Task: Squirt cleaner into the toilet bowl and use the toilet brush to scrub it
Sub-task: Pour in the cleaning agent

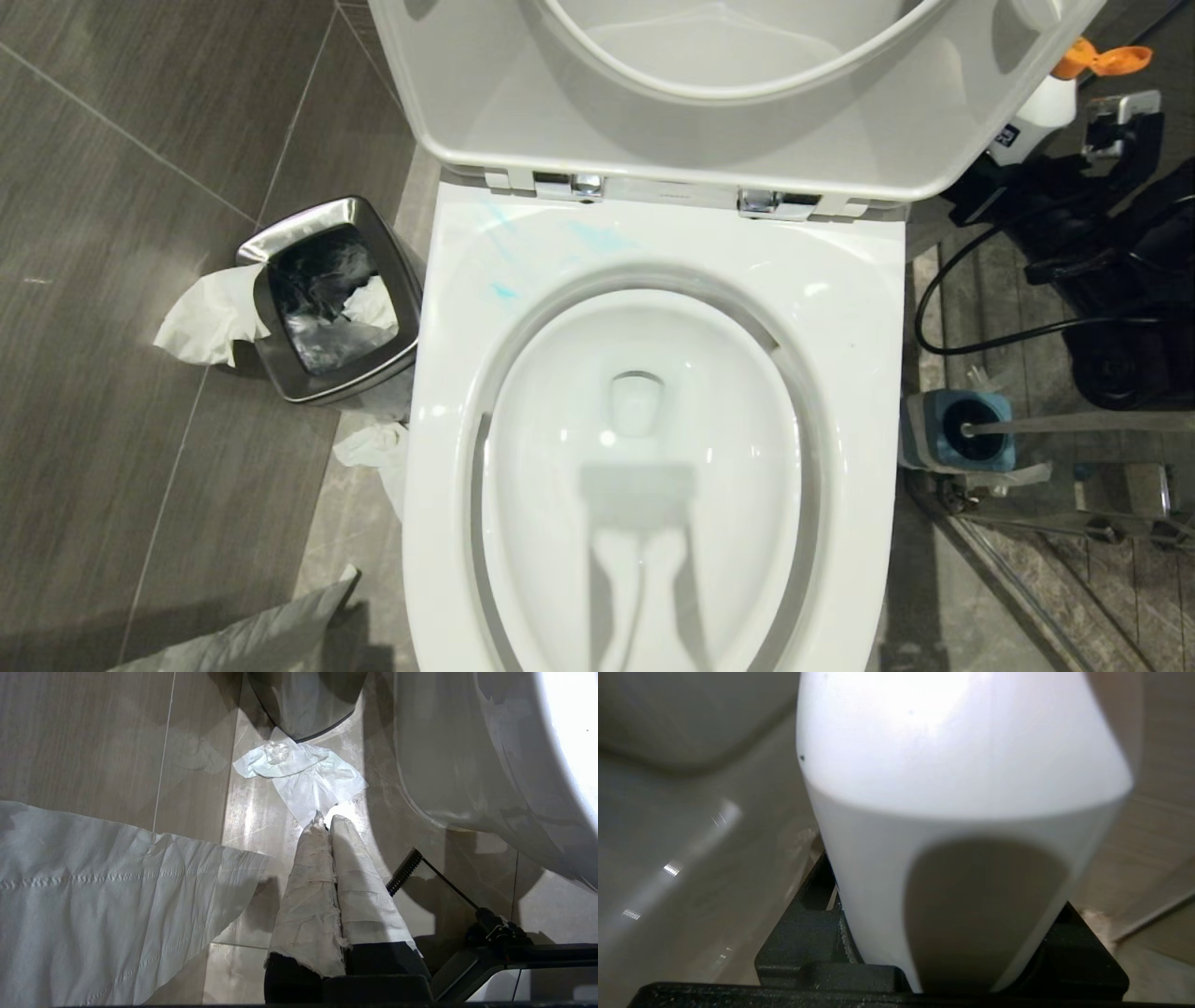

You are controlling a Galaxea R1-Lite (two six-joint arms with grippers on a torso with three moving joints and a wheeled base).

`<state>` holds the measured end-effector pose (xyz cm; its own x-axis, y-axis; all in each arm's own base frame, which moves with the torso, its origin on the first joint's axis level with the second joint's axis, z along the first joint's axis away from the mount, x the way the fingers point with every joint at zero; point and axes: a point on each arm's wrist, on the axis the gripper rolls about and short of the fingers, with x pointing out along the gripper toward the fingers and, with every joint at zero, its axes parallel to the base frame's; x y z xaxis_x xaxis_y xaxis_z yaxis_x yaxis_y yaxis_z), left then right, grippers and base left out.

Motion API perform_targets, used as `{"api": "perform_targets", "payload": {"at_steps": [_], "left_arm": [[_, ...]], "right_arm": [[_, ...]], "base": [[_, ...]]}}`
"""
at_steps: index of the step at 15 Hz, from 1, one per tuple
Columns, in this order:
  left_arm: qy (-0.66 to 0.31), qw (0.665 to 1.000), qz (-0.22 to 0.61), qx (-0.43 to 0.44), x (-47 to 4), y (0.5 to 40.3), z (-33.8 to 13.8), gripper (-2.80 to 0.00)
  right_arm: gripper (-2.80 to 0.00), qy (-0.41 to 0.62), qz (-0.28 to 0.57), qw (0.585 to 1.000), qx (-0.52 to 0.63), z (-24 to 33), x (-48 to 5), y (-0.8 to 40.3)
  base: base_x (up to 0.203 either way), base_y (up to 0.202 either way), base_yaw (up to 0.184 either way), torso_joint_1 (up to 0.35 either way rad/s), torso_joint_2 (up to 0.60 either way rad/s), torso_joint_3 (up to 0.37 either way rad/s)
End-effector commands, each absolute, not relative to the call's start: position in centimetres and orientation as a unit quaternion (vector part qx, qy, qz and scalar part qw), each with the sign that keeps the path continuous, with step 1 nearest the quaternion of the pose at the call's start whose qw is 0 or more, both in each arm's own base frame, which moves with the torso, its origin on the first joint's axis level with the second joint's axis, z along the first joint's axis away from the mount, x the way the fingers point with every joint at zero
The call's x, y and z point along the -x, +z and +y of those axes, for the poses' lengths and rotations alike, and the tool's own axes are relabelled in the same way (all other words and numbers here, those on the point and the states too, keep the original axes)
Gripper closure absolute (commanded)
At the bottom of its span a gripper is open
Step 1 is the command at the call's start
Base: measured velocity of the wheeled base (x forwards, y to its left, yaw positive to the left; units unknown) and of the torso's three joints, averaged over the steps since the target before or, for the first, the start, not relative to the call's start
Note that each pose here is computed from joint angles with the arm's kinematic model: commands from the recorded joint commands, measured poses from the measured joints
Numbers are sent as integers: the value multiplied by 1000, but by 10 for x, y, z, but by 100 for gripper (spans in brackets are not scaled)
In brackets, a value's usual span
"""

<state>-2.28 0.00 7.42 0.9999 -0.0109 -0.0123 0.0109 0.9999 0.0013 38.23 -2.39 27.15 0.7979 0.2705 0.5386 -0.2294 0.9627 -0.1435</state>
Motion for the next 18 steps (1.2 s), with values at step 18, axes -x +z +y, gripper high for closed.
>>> {"api": "perform_targets", "payload": {"at_steps": [18], "left_arm": [[-5,1000,7,-1,23,74,0,0]], "right_arm": [[0,90,-180,979,20,-10,-101,350]], "base": [[0,0,0,0,0,0]]}}
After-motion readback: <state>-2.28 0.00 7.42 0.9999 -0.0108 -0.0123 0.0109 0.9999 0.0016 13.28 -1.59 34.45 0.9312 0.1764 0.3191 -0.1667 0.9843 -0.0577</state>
